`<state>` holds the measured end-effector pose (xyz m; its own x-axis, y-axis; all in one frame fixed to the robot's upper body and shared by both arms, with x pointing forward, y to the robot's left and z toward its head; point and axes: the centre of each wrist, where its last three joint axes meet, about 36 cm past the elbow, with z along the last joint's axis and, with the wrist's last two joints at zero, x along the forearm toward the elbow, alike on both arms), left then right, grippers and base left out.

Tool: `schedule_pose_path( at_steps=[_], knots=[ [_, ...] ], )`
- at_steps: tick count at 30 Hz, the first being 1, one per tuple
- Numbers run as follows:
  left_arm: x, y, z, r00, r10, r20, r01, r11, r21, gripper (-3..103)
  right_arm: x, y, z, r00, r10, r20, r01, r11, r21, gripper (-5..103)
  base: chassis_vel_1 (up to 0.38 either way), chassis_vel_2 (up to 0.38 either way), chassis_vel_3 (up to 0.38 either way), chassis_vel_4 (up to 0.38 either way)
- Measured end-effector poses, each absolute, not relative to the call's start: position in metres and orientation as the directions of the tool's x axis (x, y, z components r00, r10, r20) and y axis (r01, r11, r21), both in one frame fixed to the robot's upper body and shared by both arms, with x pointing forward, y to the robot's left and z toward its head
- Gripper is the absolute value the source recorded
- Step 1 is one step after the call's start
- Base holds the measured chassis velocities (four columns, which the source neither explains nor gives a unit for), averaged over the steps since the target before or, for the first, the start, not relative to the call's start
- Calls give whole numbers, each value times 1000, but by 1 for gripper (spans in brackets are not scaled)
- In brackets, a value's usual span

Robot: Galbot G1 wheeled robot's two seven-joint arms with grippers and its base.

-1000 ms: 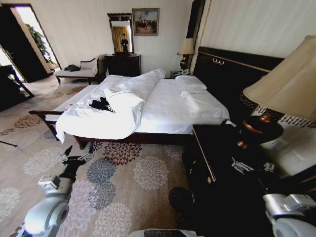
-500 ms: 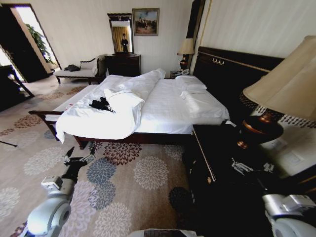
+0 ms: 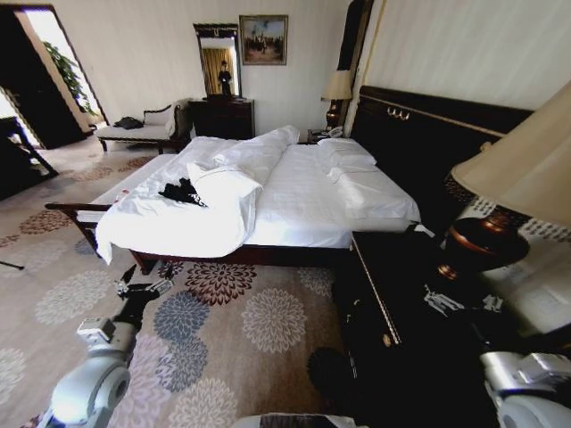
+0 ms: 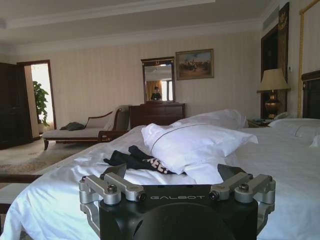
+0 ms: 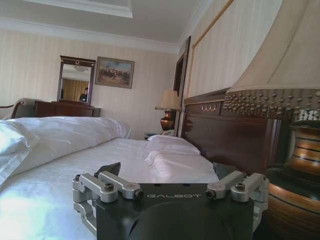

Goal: Fold the clothes on the bed.

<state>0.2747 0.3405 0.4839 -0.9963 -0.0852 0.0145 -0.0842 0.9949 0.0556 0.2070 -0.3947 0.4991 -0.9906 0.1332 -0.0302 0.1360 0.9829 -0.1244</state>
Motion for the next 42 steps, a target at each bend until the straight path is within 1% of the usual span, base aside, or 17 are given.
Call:
schedule_pose_path(
  at_steps=[42],
  knots=[
    [270, 341, 484, -996, -91, 20, -90, 995, 47, 100, 206, -395, 500, -990, 140, -33, 143, 983, -111, 100, -260, 252, 258, -249]
  ],
)
